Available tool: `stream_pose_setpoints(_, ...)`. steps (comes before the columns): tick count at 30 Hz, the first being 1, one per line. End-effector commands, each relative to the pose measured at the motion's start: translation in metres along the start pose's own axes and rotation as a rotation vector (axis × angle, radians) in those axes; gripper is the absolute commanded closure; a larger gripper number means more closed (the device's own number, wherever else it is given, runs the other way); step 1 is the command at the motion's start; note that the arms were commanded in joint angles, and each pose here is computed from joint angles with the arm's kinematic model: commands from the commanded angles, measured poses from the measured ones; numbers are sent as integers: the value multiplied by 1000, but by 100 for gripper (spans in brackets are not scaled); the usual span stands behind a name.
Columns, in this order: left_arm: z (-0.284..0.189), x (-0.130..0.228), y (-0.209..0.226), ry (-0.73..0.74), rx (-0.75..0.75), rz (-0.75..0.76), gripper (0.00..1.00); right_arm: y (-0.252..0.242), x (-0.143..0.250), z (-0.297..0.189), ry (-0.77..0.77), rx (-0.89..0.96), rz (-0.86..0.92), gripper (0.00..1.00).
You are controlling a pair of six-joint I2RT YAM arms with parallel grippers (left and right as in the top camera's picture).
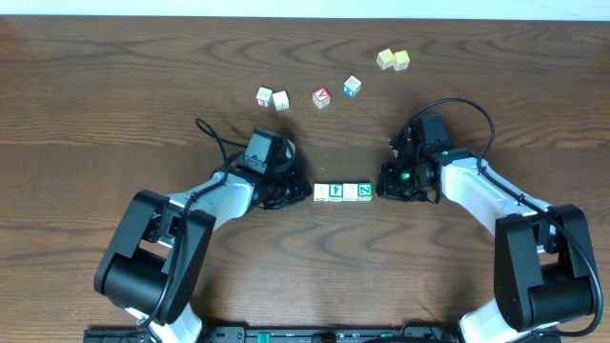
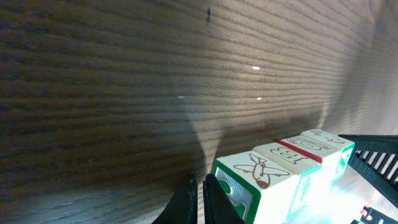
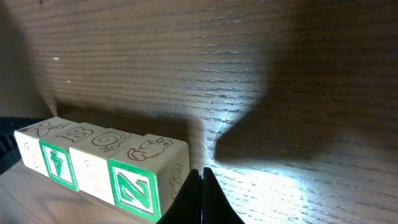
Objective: Lift 4 blocks
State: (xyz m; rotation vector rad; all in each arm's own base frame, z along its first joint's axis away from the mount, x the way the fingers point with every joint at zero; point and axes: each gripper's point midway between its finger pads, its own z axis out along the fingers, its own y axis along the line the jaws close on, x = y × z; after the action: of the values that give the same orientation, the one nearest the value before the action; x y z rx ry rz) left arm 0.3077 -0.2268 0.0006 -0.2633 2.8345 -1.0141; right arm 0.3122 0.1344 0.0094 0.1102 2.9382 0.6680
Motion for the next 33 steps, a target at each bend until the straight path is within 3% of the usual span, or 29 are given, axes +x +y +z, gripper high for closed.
stream_pose_setpoints(1, 2, -6, -4, -14, -2, 1, 93, 0, 7, 5, 22, -5, 22, 99)
stream_pose_setpoints(33, 6, 2, -11, 2, 2, 21, 93, 16, 11, 15, 9, -34, -14, 99)
